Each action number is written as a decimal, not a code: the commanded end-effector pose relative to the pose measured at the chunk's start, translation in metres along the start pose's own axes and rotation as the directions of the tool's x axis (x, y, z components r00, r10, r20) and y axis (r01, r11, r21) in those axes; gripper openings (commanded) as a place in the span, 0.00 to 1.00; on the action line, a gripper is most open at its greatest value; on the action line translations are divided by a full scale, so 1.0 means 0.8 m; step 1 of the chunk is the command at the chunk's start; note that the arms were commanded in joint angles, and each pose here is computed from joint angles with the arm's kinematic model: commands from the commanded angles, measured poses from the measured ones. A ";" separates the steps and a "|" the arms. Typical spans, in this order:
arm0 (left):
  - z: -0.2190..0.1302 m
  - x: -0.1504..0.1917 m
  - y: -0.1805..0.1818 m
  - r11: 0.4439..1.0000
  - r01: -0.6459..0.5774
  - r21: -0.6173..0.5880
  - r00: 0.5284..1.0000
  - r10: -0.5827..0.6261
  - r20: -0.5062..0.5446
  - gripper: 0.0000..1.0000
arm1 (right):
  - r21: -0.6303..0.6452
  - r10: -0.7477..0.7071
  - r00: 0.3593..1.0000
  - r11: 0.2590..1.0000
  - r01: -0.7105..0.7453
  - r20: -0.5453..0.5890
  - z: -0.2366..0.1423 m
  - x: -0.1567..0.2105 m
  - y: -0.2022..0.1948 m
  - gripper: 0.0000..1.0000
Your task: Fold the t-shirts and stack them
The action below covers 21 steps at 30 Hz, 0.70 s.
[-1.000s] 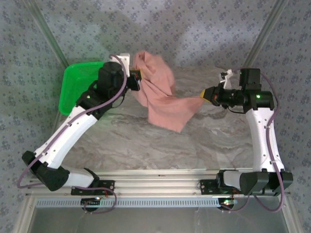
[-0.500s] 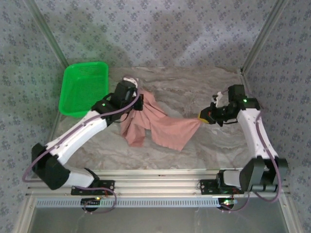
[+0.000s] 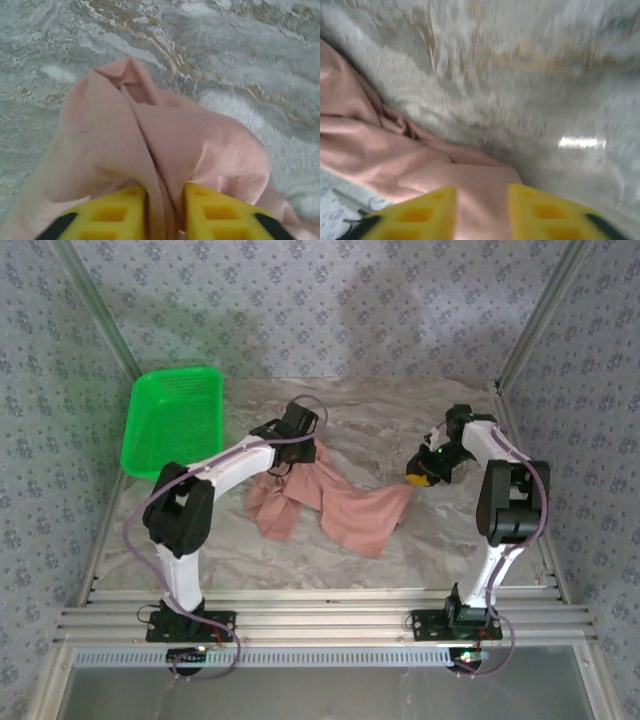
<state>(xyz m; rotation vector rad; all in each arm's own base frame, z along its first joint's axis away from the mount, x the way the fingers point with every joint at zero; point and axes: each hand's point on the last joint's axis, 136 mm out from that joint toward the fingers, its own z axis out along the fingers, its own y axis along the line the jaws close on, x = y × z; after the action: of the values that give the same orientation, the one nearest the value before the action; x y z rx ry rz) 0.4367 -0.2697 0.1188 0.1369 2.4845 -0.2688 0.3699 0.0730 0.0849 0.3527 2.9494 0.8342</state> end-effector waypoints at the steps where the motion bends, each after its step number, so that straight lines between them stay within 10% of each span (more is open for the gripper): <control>1: -0.044 -0.050 -0.014 0.995 0.064 0.072 0.995 -0.070 0.076 0.61 | -0.006 -0.059 0.977 0.998 0.062 0.206 -0.068 -0.021 0.036 0.55; 6: -0.119 -0.045 -0.006 0.975 0.163 0.149 0.985 -0.170 0.040 0.87 | -0.090 0.079 0.974 0.994 -0.061 0.210 -0.102 0.091 0.056 0.74; 12: -0.169 0.046 0.029 0.936 0.293 0.194 0.955 -0.277 -0.106 0.88 | -0.164 0.242 0.967 0.960 -0.226 0.083 -0.009 0.219 0.057 0.55; 21: -0.181 0.169 0.101 0.889 0.445 0.112 0.885 -0.417 -0.206 0.88 | -0.100 0.243 0.970 0.966 -0.238 0.033 0.079 0.254 0.043 0.46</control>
<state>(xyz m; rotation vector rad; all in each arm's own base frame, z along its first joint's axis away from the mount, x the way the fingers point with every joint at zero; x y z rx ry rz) 0.2758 -0.1613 0.1448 -0.2778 2.6186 -0.6159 0.1613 0.1699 0.0481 0.6614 2.9598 0.9353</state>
